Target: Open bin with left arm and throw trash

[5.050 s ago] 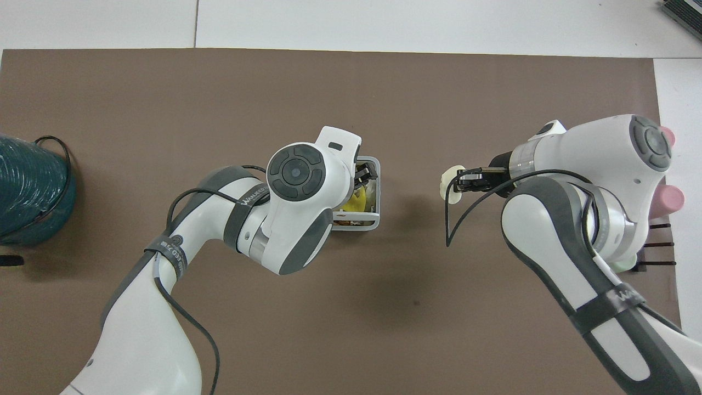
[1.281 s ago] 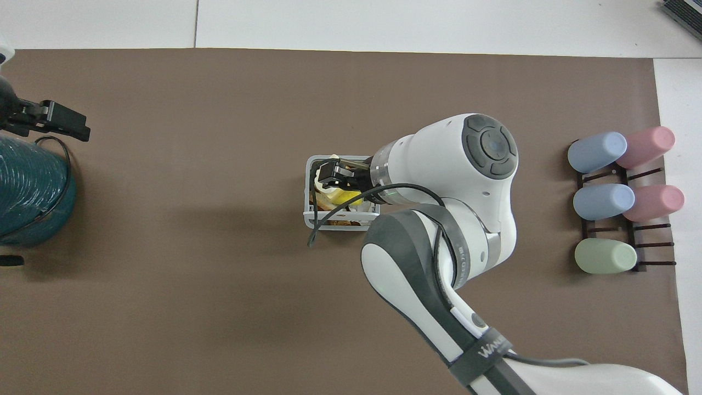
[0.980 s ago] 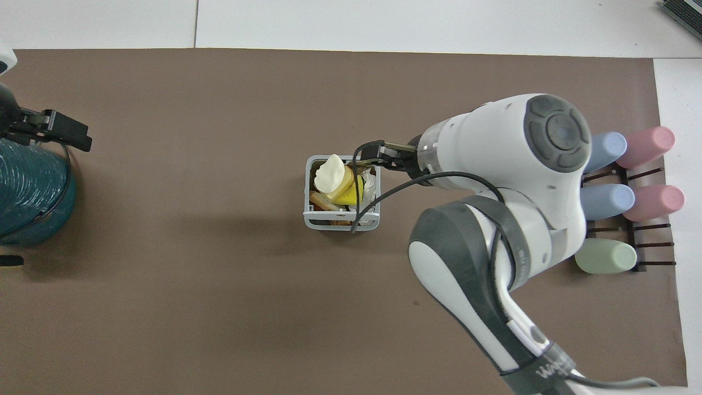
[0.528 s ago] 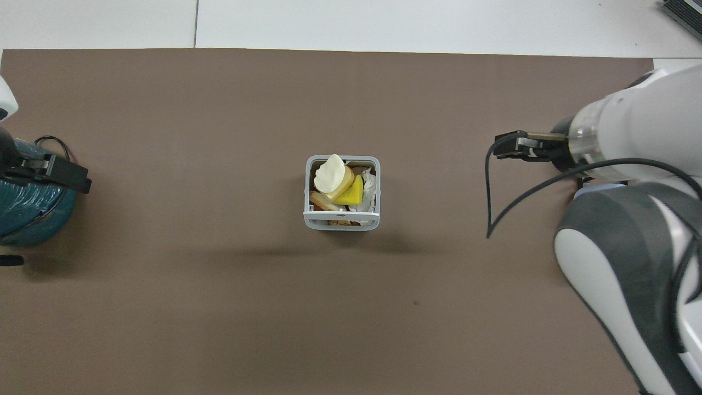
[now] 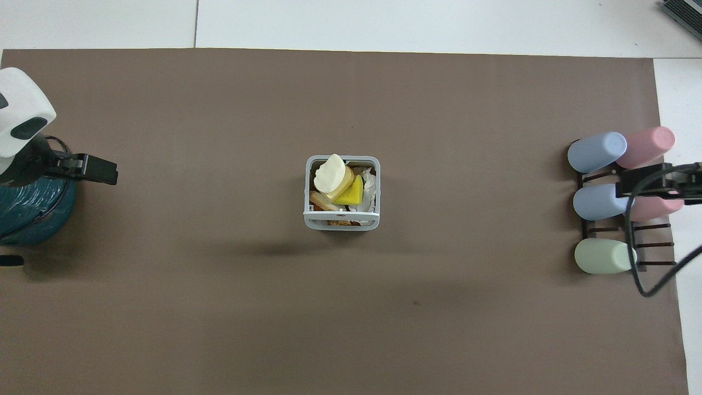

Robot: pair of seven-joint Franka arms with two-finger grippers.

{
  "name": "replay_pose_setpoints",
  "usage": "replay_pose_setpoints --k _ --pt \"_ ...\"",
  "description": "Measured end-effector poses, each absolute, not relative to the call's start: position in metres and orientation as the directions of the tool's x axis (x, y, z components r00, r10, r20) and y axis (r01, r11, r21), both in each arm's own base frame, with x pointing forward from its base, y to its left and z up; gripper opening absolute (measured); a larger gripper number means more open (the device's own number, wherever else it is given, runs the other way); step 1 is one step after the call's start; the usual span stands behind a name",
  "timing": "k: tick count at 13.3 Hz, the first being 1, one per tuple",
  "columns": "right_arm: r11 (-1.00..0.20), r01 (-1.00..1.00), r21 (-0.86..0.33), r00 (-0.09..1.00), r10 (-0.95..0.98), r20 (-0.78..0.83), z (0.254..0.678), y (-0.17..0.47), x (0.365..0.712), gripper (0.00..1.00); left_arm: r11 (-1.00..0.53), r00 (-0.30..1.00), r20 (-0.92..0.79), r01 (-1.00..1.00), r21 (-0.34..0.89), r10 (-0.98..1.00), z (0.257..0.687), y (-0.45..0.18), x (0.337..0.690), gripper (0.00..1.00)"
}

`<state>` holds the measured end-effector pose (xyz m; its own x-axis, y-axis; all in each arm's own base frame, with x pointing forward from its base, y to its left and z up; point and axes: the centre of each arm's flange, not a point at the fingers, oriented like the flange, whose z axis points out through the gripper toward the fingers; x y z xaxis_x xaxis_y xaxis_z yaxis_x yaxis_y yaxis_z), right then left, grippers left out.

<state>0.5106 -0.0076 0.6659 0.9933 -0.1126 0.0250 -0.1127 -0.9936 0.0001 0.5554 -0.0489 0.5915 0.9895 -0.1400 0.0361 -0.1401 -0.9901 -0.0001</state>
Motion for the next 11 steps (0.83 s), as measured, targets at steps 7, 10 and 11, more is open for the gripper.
replay_pose_setpoints --k 7,10,11 --pt "-0.996 -0.089 0.006 0.996 -0.089 -0.012 0.652 0.000 0.516 1.00 -0.999 0.997 0.059 -0.052 -0.002 -0.052 0.593 -0.003 0.560 1.00" --pt "-0.996 -0.086 0.006 0.996 -0.086 -0.014 0.652 0.001 0.516 1.00 -1.000 0.998 0.060 -0.023 -0.002 -0.023 0.593 0.014 0.560 1.00" --pt "-0.996 -0.086 0.007 0.996 -0.086 -0.016 0.651 0.001 0.516 1.00 -1.000 0.998 0.061 -0.027 -0.002 -0.027 0.593 0.012 0.560 1.00"
